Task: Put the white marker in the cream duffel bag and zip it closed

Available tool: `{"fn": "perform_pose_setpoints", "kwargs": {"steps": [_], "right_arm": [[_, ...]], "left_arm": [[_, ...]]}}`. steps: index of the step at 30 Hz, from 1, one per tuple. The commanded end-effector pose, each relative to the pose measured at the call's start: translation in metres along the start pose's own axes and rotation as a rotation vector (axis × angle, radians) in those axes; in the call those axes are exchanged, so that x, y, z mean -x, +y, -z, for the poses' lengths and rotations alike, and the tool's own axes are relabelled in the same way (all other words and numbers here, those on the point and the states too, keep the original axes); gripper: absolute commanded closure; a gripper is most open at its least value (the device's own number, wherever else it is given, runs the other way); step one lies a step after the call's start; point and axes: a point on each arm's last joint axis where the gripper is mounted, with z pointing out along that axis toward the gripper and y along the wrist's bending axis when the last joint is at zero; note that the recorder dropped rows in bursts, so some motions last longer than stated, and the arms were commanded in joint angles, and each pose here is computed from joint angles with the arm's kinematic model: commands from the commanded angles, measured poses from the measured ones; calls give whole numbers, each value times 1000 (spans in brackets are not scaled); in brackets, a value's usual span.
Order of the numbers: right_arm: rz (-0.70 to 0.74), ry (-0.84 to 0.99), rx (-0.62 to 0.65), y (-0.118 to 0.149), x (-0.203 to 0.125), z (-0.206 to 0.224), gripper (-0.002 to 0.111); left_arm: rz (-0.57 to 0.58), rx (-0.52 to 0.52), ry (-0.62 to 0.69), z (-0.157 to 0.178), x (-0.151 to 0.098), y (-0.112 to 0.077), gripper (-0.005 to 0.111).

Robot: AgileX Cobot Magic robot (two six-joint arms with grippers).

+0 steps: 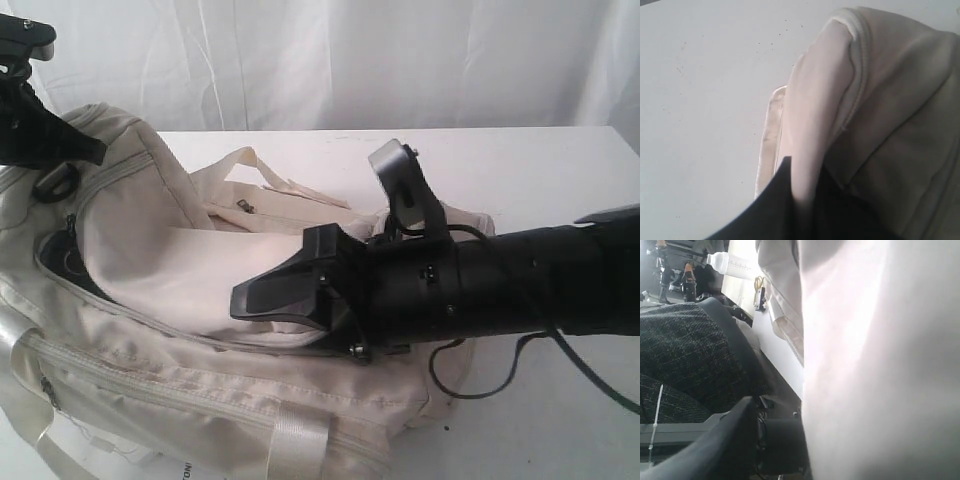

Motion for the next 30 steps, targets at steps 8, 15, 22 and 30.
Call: {"fn": "perform_pose_setpoints", "kwargs": {"steps": [8,15,22,30], "right_arm": [[198,68,211,40,16,-18,106],[389,-1,287,80,22,1,108],[420,3,329,90,18,9,108],[335,102,278,84,11,8,108]], "left_arm": [[26,-7,-35,3,4,1,107],[26,-8,-37,3,4,1,107],[26,-8,-37,3,4,1,107],[22,-8,-37,3,4,1,105]]}}
